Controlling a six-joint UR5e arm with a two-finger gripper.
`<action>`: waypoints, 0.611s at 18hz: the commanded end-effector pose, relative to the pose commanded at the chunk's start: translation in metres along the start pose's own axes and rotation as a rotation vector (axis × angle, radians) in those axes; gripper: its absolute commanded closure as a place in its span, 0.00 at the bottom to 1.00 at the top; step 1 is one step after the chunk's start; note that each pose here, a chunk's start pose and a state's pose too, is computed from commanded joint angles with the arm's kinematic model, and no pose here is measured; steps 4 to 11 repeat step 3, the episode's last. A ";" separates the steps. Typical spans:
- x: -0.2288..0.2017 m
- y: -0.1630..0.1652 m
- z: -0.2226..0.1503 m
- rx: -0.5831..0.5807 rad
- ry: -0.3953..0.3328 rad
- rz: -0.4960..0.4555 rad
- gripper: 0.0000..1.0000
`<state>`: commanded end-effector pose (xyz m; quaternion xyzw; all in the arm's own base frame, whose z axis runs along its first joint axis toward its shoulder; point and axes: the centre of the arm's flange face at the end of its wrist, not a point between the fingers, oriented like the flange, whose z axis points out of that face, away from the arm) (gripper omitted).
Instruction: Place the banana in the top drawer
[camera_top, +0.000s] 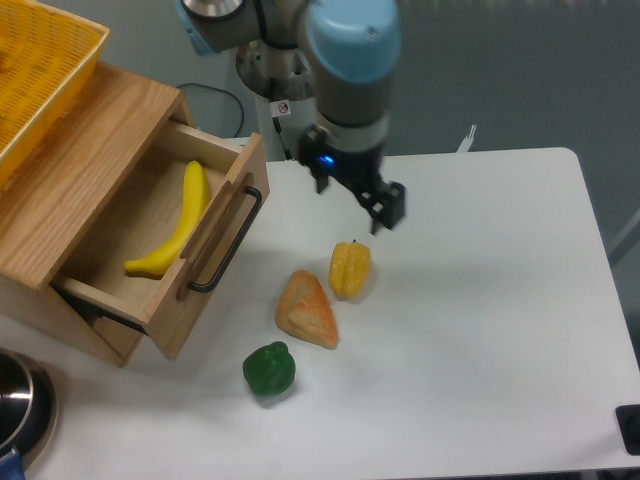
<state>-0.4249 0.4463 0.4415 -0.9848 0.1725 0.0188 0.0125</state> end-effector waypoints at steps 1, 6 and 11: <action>-0.007 -0.001 0.009 0.000 -0.002 0.002 0.00; -0.018 -0.001 0.025 0.002 -0.003 0.000 0.00; -0.018 -0.001 0.025 0.002 -0.003 0.000 0.00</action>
